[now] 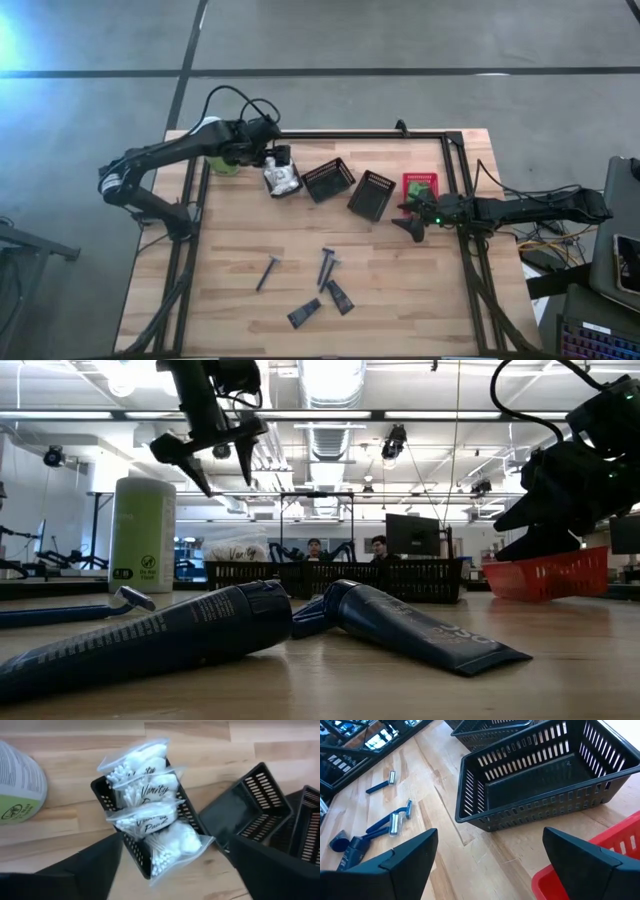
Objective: Pick & Place Travel size toiletries
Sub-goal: Put the left razor into the middle black bin
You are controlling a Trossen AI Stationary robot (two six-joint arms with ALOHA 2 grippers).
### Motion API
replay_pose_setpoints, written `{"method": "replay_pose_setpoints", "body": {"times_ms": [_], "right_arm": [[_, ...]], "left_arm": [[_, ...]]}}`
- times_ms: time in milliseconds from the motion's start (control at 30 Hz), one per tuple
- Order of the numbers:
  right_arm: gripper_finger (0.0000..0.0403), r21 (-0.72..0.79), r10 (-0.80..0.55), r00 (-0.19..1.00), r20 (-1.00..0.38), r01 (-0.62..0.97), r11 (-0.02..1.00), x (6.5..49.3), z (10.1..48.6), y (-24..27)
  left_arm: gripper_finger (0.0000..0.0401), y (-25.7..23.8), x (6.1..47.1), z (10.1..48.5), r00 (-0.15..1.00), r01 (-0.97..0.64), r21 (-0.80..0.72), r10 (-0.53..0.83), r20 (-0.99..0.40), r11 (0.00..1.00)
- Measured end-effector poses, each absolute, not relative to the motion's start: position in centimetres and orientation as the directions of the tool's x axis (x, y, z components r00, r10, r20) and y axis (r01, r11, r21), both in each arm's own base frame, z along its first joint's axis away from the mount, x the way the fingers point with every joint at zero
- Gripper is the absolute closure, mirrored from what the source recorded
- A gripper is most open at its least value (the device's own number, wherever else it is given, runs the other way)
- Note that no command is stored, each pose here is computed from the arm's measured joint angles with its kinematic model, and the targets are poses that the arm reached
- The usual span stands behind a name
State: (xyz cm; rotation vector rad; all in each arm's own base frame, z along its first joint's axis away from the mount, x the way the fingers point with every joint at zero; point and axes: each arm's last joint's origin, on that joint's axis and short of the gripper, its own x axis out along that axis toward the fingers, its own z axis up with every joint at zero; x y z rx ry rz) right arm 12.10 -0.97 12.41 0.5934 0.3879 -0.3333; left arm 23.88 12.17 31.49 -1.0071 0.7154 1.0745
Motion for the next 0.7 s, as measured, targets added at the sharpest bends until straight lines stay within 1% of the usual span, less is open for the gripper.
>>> {"method": "replay_pose_setpoints", "body": {"times_ms": [33,100,200,300,367,467,567,700], "right_arm": [[0.0047,0.473,-0.191,0.876,-0.444,0.410,0.780,12.10,12.40,-0.98],[0.0052,0.473,-0.191,0.876,-0.444,0.410,0.780,12.10,12.40,-0.98],[0.0061,0.473,-0.192,0.875,-0.444,0.411,0.780,12.10,12.40,-0.98],[0.0070,0.473,-0.191,0.875,-0.444,0.410,0.780,12.10,12.40,-0.98],[0.0076,0.473,-0.191,0.875,-0.444,0.410,0.780,12.10,12.40,-0.98],[0.0086,0.473,-0.191,0.875,-0.445,0.411,0.780,12.10,12.39,-0.98],[0.0095,0.473,-0.191,0.875,-0.444,0.410,0.780,12.10,12.40,-0.98],[0.0107,0.473,-0.191,0.875,-0.444,0.410,0.780,12.10,12.39,-0.98]], "left_arm": [[0.0021,12.17,23.91,31.40,0.332,-0.943,-0.302,0.366,-0.870,0.137],[0.0009,12.22,24.08,31.13,0.321,-0.947,-0.290,0.359,-0.876,0.136],[0.0026,12.31,24.26,30.77,0.306,-0.952,-0.274,0.352,-0.884,0.138],[0.0030,12.27,24.30,30.76,0.317,-0.948,-0.285,0.337,-0.887,0.142],[0.0030,12.19,24.39,30.76,0.341,-0.939,-0.311,0.301,-0.891,0.145],[0.0041,12.45,24.31,30.76,0.385,-0.923,-0.368,0.225,-0.895,0.117],[0.0081,12.67,24.22,30.77,0.391,-0.920,-0.374,0.218,-0.894,0.116],[0.0167,12.56,24.43,30.85,0.384,-0.923,-0.362,0.263,-0.885,0.130]]}}
